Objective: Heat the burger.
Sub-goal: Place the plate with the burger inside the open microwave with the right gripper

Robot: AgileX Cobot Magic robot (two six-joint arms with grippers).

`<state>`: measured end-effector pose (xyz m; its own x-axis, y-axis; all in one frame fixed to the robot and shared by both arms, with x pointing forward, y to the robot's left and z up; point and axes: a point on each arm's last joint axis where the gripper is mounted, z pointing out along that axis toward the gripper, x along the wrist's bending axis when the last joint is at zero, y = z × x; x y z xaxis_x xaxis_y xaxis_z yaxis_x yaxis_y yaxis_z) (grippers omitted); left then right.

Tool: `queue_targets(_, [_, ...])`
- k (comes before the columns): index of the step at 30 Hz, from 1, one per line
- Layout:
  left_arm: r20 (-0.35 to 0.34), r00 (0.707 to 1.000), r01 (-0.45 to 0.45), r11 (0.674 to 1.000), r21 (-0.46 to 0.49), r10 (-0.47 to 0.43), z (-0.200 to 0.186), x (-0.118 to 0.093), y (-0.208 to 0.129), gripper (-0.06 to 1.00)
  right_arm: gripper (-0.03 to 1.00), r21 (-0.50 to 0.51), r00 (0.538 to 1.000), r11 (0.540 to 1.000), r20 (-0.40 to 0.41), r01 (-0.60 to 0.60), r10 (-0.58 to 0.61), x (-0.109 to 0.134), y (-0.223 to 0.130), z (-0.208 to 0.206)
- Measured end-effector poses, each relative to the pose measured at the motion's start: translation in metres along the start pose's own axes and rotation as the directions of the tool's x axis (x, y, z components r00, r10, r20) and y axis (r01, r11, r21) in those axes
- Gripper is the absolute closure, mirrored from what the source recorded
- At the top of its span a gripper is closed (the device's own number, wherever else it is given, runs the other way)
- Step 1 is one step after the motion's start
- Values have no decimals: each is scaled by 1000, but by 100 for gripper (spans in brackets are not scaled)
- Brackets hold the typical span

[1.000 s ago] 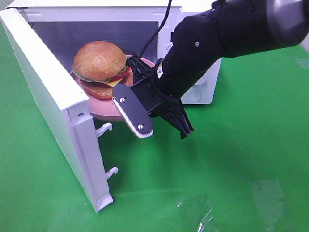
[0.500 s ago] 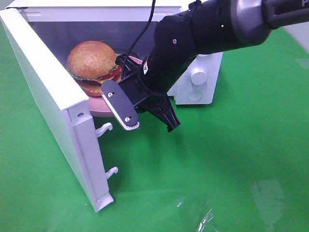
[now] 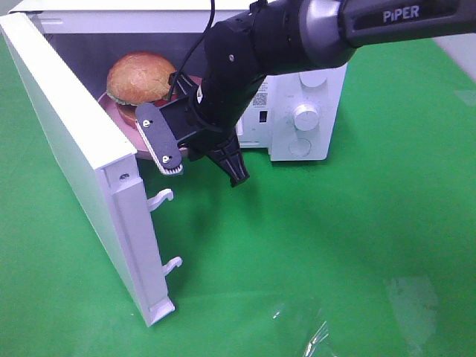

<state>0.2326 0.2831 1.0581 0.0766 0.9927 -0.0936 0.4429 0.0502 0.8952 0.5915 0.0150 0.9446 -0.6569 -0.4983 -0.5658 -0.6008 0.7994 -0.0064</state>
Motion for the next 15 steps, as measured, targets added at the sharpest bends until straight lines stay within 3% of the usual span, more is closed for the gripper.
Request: queue_targets(15, [0, 1000, 0, 1000, 0, 0, 0, 0, 0, -2, 93, 52, 991, 990, 22, -133, 132, -19, -2, 25])
